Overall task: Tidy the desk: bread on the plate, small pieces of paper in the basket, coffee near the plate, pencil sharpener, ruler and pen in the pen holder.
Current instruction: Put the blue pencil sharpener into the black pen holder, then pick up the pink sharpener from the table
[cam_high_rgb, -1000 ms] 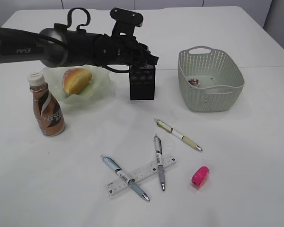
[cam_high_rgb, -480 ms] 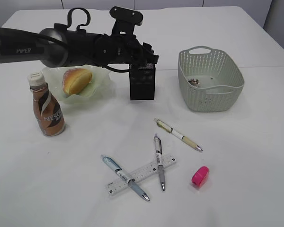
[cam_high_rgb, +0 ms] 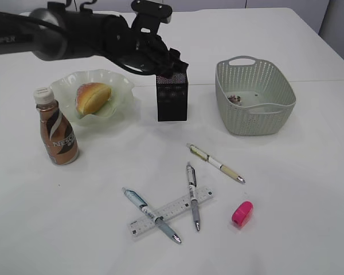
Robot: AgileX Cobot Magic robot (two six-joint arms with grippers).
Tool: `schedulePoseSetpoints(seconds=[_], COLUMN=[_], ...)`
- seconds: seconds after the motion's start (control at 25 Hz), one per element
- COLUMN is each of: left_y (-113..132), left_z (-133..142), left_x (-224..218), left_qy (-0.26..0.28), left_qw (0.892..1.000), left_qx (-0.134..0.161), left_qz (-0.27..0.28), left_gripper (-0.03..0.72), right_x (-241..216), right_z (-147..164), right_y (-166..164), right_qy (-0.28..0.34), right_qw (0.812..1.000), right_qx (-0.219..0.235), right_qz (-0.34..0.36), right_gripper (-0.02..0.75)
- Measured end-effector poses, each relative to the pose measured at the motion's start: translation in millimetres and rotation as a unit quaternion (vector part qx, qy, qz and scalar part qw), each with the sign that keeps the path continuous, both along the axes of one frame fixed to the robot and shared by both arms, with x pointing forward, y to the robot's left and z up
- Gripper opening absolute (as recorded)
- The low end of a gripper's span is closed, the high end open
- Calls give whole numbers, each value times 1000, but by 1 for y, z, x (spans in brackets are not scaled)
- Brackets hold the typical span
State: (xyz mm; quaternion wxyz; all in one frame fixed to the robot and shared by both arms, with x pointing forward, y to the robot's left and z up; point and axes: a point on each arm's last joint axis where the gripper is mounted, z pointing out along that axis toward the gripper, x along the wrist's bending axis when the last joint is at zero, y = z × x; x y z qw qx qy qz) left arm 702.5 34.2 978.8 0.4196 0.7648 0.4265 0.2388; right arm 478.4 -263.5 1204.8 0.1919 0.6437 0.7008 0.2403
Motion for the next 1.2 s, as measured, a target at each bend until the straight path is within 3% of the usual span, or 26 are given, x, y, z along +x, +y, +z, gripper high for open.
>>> schedulePoseSetpoints(seconds=[0.16, 0.32, 0.48, 0.64, 0.76, 1.0, 1.2], left_y=[7, 22, 41, 58, 63, 62, 69], left_z=[31, 61, 83, 99, 107, 132, 158], left_x=[-14, -34, -58, -85, -94, -111, -125], left_qy=[32, 70, 137, 237, 268, 278, 255], left_qw=[999, 993, 977, 954, 946, 953, 961], left_qx=[23, 88, 161, 183, 176, 117, 98], left_qz=[-8, -19, -16, 23, 43, 32, 30], left_gripper=[401, 387, 384, 382, 382, 382, 382], right_x=[0, 0, -1, -2, -2, -1, -2], right_z=[0, 0, 0, 1, 1, -4, -49], right_y=[0, 2, 6, 11, 11, 11, 11], right_qy=[0, 1, 5, 10, 11, 24, 105], right_qw=[1000, 1000, 999, 998, 997, 996, 990], right_qx=[0, 10, 36, 63, 71, 83, 87], right_qz=[0, 3, 11, 13, 8, -19, -47], right_gripper=[572, 572, 572, 572, 572, 572, 572])
